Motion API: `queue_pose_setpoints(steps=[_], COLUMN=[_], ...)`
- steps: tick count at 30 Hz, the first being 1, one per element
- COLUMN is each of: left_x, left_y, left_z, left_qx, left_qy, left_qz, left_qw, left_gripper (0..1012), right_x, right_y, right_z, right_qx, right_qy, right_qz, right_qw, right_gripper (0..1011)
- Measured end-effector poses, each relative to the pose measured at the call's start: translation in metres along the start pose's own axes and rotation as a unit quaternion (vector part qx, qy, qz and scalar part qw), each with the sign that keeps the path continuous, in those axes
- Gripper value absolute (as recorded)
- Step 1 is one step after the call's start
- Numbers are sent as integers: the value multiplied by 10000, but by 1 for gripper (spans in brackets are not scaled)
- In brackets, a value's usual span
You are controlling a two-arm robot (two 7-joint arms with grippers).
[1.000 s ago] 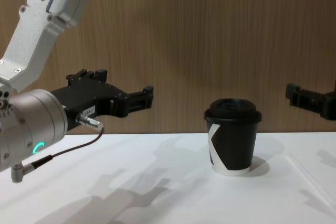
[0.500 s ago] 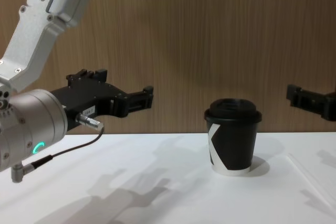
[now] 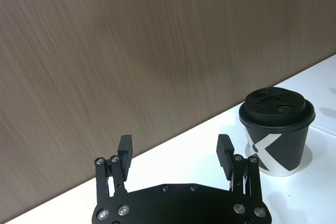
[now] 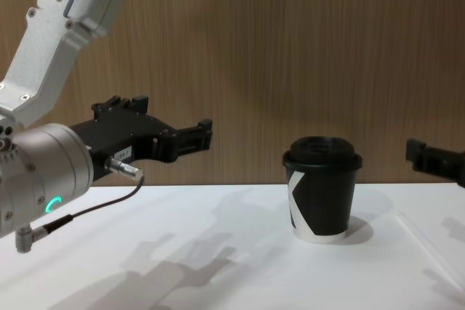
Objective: Pick up the straw with one hand, pass it to the other hand, and insert it into the cup.
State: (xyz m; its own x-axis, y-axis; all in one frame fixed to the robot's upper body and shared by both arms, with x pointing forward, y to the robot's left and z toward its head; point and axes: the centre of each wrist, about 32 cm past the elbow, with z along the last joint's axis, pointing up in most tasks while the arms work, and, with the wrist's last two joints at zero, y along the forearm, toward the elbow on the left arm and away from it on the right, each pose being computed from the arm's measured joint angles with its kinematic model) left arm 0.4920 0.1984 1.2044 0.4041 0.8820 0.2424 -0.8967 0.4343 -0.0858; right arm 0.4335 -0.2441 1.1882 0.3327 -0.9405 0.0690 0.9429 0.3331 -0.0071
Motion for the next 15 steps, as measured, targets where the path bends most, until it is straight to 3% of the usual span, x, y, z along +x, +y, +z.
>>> queue_pose_setpoints(steps=[15], left_x=[0], left_y=[0], left_z=[0], left_qx=[0], left_qy=[0], left_qz=[0], left_qw=[10000], left_gripper=[1003], right_x=[28], right_y=[-53], right_z=[1], right_qx=[-322], right_qy=[-273], right_qz=[88], right_qw=[9991], right_gripper=[1001])
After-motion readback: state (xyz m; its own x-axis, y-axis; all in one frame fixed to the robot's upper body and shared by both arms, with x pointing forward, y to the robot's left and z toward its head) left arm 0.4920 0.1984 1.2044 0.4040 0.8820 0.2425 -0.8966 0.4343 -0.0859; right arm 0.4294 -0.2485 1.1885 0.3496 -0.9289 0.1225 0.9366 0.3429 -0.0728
